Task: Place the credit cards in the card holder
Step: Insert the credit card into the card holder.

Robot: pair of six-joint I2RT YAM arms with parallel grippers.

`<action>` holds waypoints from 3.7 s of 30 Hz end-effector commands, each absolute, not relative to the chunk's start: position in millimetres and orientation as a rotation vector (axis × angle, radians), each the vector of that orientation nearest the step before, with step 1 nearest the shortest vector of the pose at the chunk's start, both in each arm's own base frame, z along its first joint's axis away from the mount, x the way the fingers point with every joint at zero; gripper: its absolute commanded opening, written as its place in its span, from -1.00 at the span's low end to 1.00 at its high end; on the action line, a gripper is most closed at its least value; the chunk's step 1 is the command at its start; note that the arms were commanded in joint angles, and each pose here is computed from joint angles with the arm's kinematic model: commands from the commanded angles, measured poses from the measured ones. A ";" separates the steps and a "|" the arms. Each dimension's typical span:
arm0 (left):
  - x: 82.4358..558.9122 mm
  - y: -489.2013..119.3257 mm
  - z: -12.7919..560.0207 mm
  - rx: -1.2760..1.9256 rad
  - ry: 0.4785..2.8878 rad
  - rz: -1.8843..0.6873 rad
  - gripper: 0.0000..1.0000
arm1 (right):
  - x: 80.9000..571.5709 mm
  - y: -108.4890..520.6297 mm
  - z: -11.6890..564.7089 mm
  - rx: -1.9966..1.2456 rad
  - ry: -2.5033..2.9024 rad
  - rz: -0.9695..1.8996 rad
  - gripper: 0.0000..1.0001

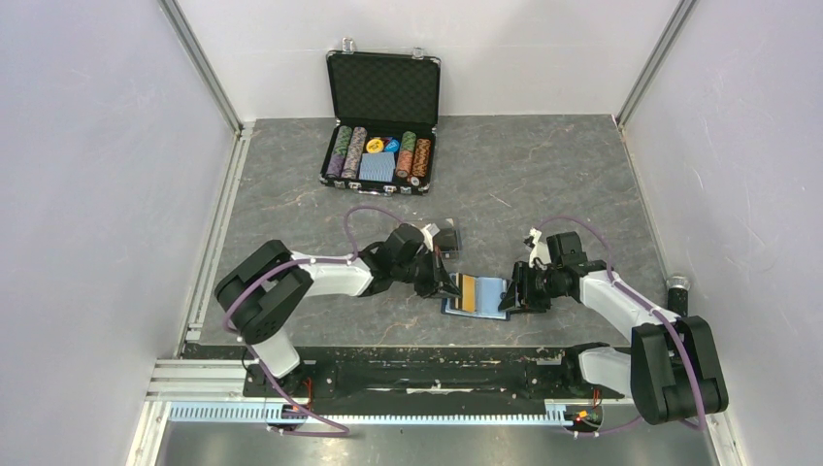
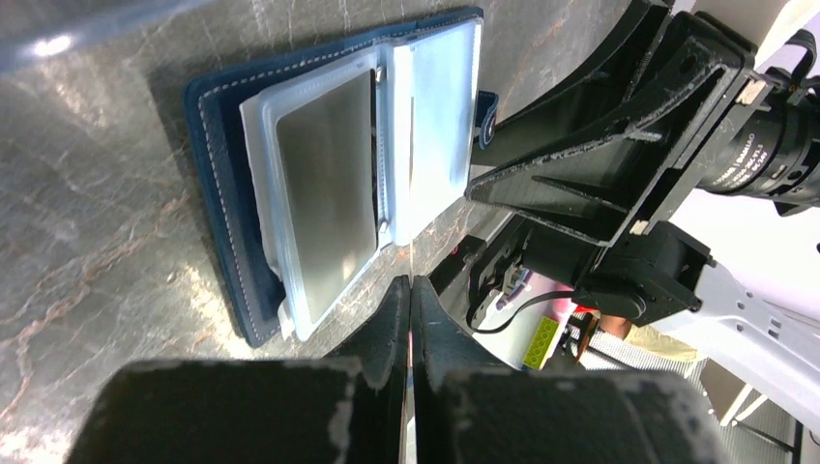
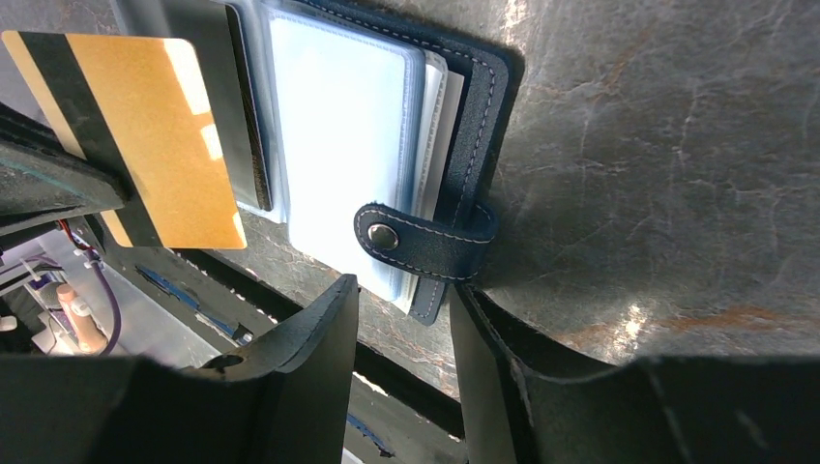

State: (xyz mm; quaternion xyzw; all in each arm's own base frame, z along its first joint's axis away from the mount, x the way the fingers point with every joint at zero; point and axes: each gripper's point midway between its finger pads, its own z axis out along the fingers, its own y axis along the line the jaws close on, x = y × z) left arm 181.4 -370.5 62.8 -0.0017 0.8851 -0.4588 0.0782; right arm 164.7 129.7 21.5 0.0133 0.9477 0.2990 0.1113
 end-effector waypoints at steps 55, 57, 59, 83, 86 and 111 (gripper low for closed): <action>187.4 -396.4 53.9 0.133 2.635 -1.320 -0.95 | 157.5 125.6 9.0 0.013 2.810 0.844 -0.20; 187.7 -398.0 52.6 0.134 2.639 -1.326 -0.95 | 157.4 125.5 8.5 0.011 2.810 0.844 -0.20; 187.1 -399.6 51.3 0.138 2.641 -1.336 -0.96 | 157.2 125.8 8.2 0.011 2.810 0.846 -0.20; 195.2 -413.4 39.3 -0.010 2.677 -1.366 -0.96 | 153.5 126.5 4.1 0.015 2.813 0.859 -0.30; 195.0 -410.5 40.0 -0.027 2.675 -1.356 -0.96 | 153.3 126.6 4.0 0.018 2.814 0.860 -0.31; 192.5 -403.7 29.4 -0.117 2.738 -1.268 -0.95 | 151.9 127.3 1.2 0.021 2.814 0.868 -0.34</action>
